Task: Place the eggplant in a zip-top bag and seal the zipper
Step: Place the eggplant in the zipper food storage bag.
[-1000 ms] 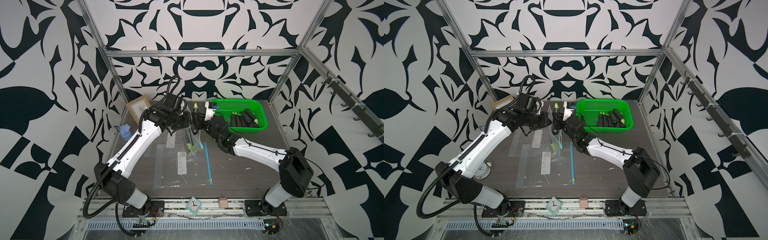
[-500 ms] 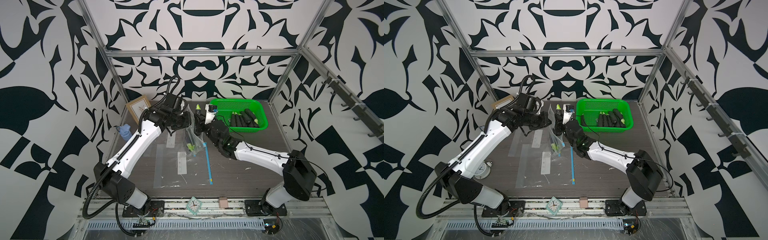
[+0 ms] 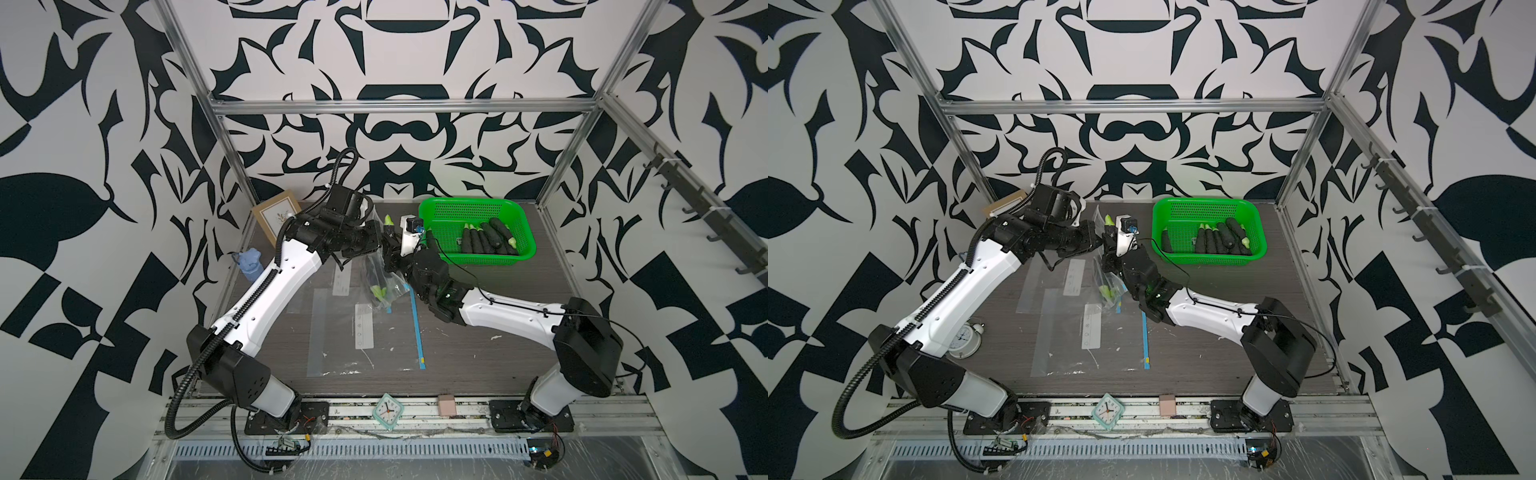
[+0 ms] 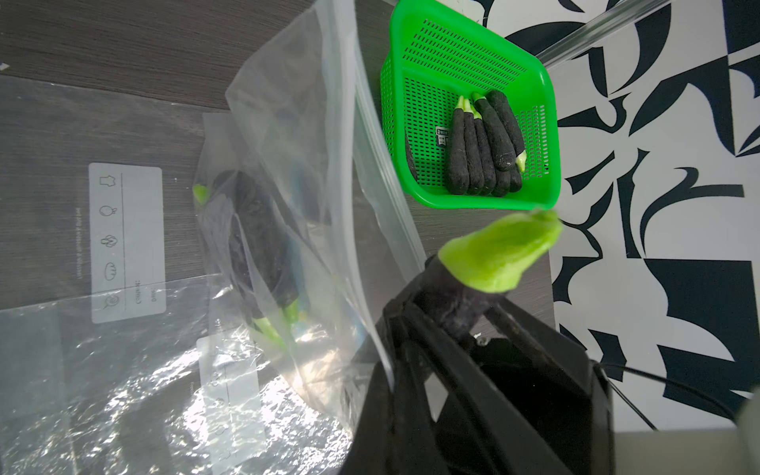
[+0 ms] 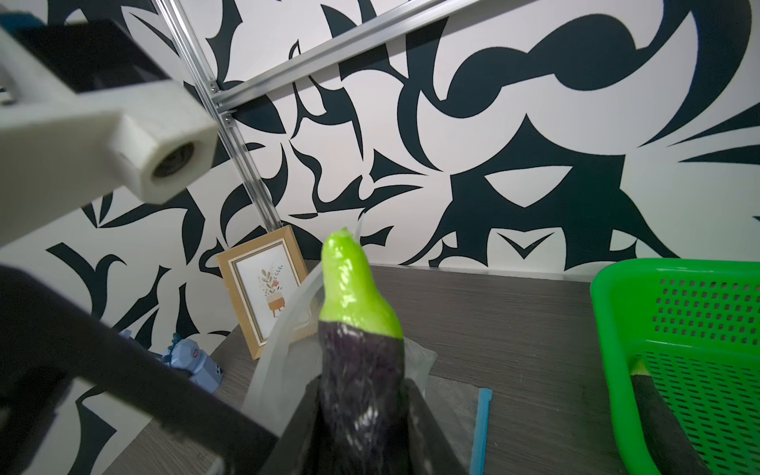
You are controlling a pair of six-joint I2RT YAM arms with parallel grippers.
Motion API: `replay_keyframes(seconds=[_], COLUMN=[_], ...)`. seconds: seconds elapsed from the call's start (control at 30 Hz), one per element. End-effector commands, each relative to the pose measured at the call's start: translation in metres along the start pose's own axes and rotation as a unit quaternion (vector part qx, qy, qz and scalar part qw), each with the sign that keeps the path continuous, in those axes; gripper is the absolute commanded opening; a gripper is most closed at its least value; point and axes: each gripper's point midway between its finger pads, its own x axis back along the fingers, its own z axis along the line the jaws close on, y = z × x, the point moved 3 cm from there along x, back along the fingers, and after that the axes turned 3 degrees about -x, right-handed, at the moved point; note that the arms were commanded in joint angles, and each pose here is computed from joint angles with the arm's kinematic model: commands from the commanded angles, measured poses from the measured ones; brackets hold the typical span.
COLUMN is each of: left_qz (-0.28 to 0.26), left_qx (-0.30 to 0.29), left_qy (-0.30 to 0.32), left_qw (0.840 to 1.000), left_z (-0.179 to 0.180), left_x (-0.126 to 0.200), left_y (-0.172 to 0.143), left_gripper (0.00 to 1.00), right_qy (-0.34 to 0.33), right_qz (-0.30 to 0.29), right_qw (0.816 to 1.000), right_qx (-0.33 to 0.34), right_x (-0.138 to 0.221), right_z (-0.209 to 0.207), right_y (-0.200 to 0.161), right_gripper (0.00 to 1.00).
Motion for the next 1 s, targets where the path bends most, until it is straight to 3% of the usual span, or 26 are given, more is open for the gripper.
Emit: replay_keyframes(seconds=[0.0,0.2,0.3,0.57,0.8,0.97], left_qz=[-0.016,-0.013,-0.024,-0.028,-0.032,-0.033], left_qx=[-0.007,-0.005,-0.006,-0.006,-0.008,-0.007], left_qy=[-0.012,-0.011,-0.021,-0.029,-0.032,-0.037], left_qw=[1.0,1.0,0.999,0.999,0.999,0.999], left_z=[-0.006,-0.005,-0.009,-0.012,-0.013,-0.015], left_x=[0.01,0.006,0.006,0.007,0.009,0.01], left_y=[0.008,0.009,0.014,0.016,0.017,0.018], left_gripper=[0.0,0.0,0.0,0.0,0.0,0.0], right_qy=[0.009,0.042,0.055,0.07,0.056,0.071], right_qz=[-0.026,-0.011,0.003,0.022,0.101,0.134], right_qw=[1.0,0.999,0.998,0.997,0.992,0.986], right_qx=[0.011,0.025,0.028,-0.005,-0.052,-0.065], right_x=[0.008,0.024,0.031,0.045,0.042,0.033], right_z=[0.006,0.016,0.019,0.006,-0.032,-0.034], right_y=[0.019,0.036,0.043,0.053,0.045,0.039], right_gripper=[0.4,0.55,0.57,0.5,0.51,0.47])
